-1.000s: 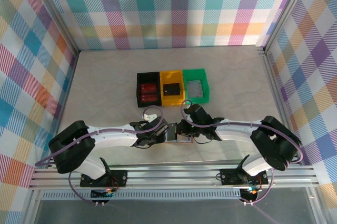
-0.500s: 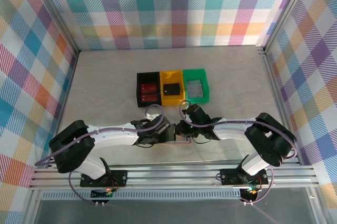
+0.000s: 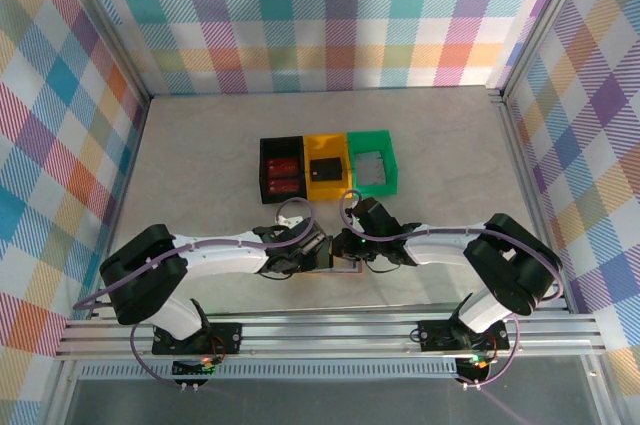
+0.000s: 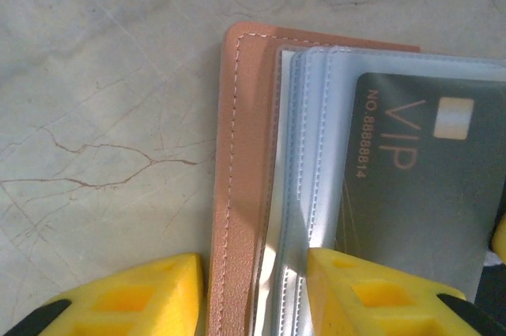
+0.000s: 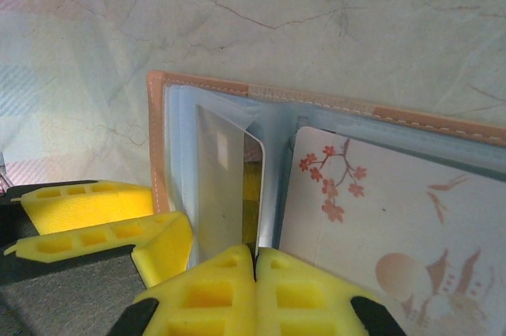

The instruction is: Take the credit cards out of the card holder

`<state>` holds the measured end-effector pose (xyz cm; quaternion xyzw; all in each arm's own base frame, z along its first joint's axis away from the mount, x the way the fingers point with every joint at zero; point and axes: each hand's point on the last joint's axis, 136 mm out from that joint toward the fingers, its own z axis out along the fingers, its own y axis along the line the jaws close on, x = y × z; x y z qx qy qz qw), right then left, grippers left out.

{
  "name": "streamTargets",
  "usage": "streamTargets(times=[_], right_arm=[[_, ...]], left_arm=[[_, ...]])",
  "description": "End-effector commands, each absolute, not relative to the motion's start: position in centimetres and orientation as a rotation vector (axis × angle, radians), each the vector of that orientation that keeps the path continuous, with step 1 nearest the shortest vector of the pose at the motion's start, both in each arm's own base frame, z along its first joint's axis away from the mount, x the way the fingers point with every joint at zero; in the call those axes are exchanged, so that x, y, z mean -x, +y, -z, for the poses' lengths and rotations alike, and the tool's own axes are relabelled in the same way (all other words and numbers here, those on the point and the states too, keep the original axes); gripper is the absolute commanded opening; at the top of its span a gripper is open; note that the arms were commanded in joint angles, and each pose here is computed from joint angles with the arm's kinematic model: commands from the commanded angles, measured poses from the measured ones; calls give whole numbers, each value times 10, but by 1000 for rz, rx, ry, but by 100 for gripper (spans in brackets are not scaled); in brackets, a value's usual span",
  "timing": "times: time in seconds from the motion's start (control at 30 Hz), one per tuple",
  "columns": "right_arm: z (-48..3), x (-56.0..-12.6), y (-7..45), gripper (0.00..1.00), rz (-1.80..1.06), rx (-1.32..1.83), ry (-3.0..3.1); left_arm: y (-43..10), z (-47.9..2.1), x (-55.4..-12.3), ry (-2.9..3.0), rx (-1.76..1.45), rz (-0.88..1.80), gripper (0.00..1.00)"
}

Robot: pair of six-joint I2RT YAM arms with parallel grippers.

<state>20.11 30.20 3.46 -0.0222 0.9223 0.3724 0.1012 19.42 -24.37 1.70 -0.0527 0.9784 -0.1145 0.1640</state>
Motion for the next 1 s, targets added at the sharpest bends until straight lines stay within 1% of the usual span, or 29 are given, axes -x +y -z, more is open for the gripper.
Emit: streamTargets(times=[0.0,0.17,0.23,0.53,0.8,0.97], right_arm=[[-30,-196,297,0,-1063,101,2762],[-33,-195,295,0,-1054,116,2753],[-36,-196,293,0,-1041,123,2748],[-41,-196,278,0,-980,128,2733],[-55,-196,256,0,-951,110,2687],[-77,-197,243,0,-967,104,2613]], left_arm=[[-238,12,-180,2868,163,273,38],[-232,23,-174,2899,173,238,37],[-238,24,-177,2888,182,277,36],[-239,30,-174,2904,196,285,36],[-243,20,-177,2889,185,310,36],[-248,2,-182,2858,173,360,38]])
